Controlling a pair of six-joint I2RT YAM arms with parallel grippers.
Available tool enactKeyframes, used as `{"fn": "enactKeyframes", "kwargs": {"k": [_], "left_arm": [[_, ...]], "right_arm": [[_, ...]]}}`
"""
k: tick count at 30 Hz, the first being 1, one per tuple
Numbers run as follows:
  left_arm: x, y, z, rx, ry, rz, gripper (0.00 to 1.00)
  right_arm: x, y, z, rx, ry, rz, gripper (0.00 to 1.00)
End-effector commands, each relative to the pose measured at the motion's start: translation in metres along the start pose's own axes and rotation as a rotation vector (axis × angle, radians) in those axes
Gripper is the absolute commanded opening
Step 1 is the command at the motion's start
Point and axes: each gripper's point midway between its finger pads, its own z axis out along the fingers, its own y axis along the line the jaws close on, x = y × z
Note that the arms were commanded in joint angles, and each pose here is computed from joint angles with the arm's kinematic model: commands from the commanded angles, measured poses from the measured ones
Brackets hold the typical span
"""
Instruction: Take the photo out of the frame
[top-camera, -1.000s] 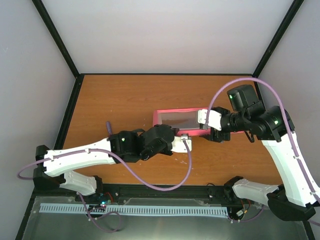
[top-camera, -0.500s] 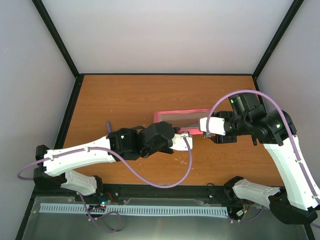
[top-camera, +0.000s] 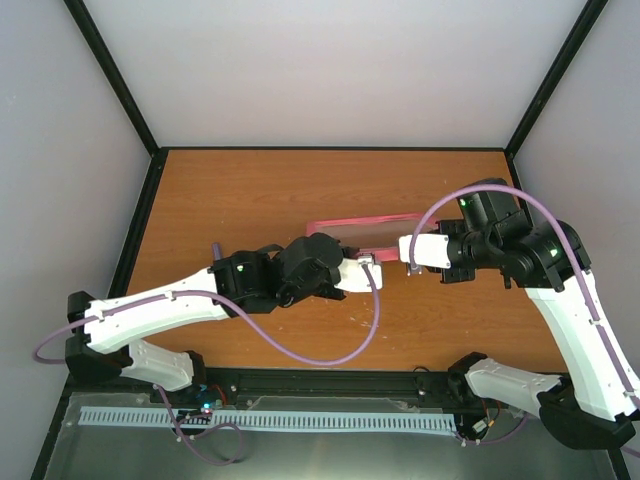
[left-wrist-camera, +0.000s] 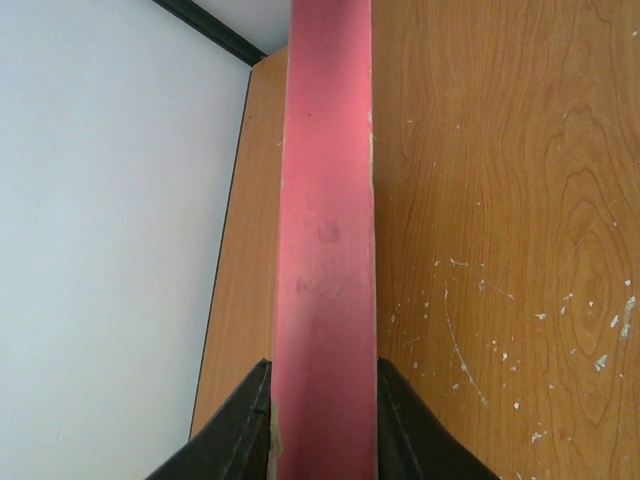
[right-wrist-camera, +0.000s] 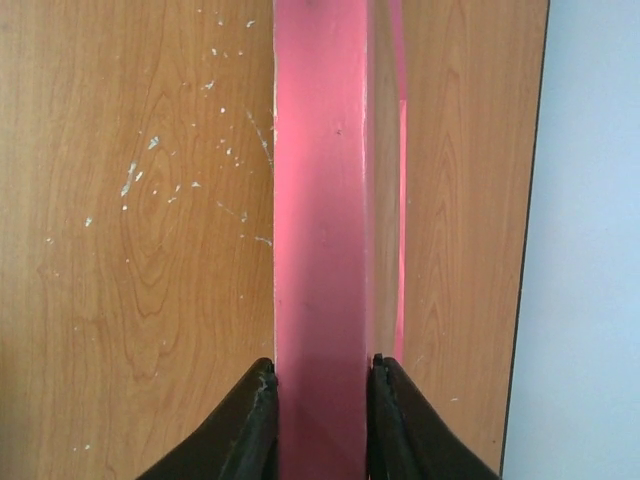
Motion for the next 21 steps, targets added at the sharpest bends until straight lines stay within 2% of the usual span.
{"fn": "enactKeyframes", "kwargs": {"k": [1, 2, 4, 8, 13, 21], "left_arm": [[-0.04, 0.059, -0.044, -0.153, -0.227, -0.192, 0.08], [-0.041, 0.059, -0.045, -0.152, -0.235, -0.195, 0.09], [-0.041, 0.059, -0.047, -0.148, -0.245, -0.196, 0.08], [-0.046, 0.058, -0.048, -0.137, -0.265, -0.186, 0.09], [-0.051, 0.06, -0.046, -0.139, -0.273, -0.167, 0.08], [-0.056, 0.066, -0.046, -0.163, -0.287, -0.157, 0.08]], "right_arm": [[0.002, -0.001, -0.008, 0.026, 0.013, -0.011, 0.23], [0.001, -0.001, -0.009, 0.029, 0.012, -0.011, 0.25], [0.001, -0.001, -0.009, 0.032, 0.008, -0.012, 0.36], [0.0, -0.001, -0.004, 0.023, 0.006, -0.018, 0.42], [-0.002, -0.007, 0.004, 0.019, 0.006, -0.029, 0.4], [-0.009, -0.012, 0.004, 0.023, 0.012, -0.069, 0.26]]}}
